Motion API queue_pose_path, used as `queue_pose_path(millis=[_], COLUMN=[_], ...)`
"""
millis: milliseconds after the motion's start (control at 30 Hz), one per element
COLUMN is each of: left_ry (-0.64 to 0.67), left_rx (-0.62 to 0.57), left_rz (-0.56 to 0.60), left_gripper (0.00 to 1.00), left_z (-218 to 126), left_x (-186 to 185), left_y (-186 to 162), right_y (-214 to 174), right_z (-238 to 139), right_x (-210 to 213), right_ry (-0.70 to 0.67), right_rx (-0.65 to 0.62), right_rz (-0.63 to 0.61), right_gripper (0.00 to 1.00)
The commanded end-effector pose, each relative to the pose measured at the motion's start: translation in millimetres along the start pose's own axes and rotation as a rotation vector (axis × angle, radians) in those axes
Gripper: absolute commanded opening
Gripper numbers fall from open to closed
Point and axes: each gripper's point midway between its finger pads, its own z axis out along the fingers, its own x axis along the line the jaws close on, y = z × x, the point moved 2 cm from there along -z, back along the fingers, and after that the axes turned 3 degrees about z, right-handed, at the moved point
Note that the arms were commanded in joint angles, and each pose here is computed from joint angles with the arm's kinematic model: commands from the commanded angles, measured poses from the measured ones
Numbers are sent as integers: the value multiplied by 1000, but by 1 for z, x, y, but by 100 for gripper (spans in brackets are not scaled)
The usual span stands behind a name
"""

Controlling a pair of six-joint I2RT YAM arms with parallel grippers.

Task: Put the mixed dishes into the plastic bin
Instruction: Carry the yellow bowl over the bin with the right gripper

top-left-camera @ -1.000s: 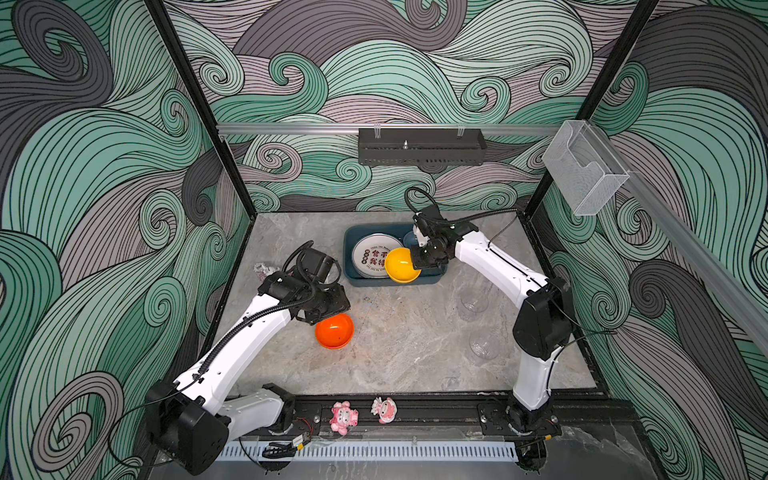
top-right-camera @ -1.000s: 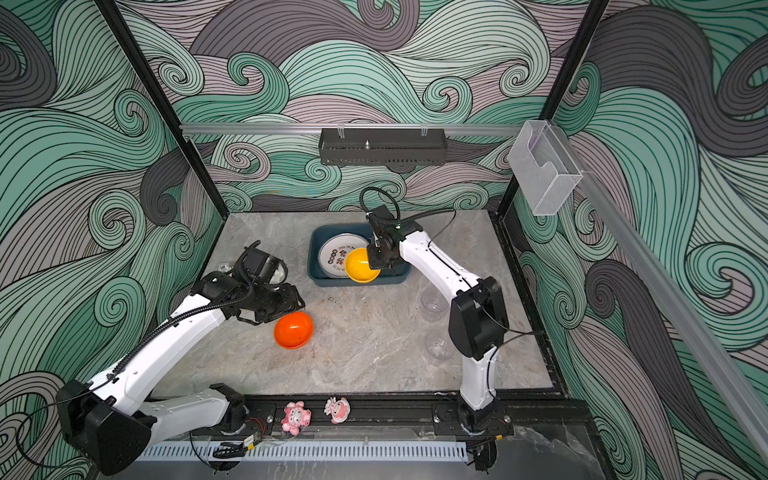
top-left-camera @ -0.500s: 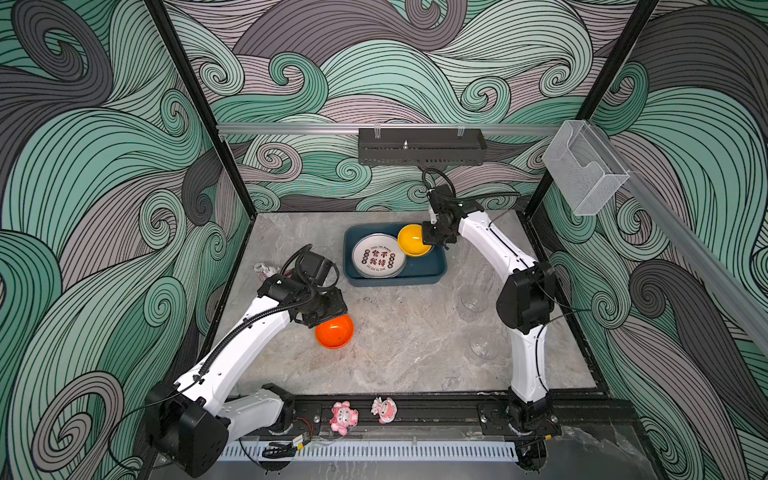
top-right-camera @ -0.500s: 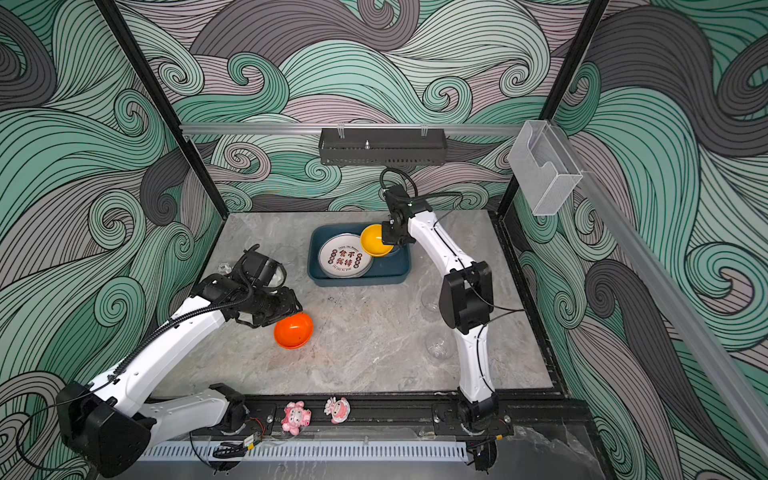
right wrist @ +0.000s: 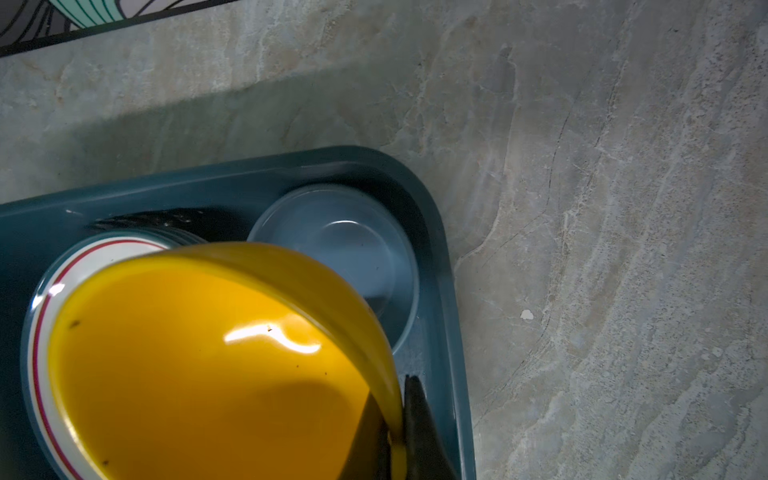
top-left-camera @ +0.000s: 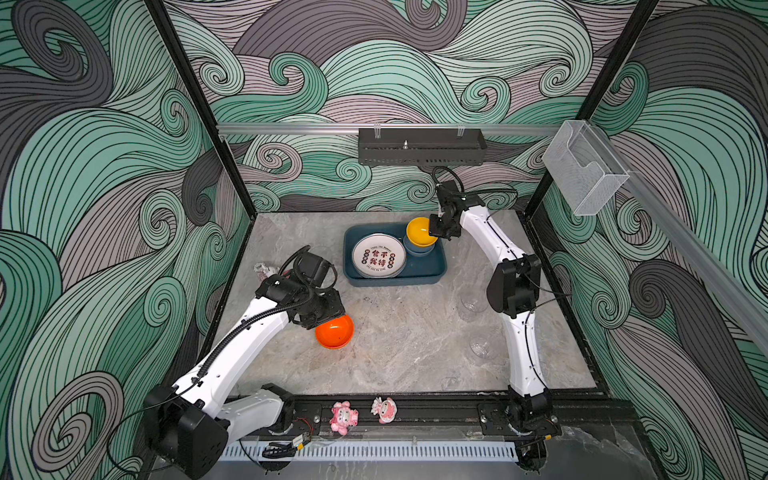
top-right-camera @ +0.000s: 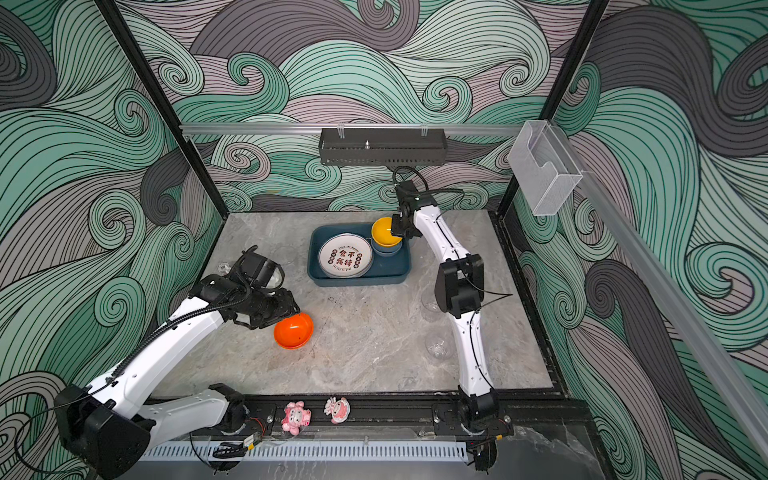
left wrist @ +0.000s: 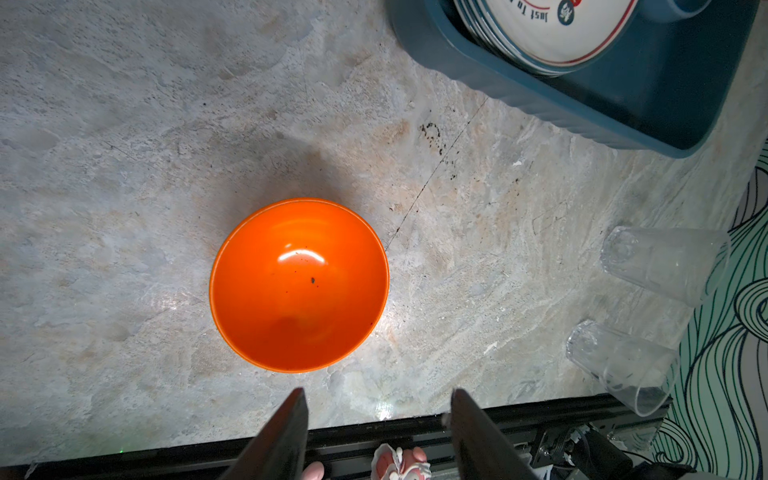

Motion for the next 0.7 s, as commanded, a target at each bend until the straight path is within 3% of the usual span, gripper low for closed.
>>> queue_pose_path(millis=[0,667], left_ry=[48,73], left_rx=[24,85], left_rz=[-27,-41], left_gripper=[58,57], left_z=[1,10], left_x=[9,13], left_y=[-3,-7], right_y=[9,14], right_z=[-2,34], right_x=[2,0], right_ry=[22,34], right_rx=[-15,5], right_rz=[33,75], right_gripper=[3,4])
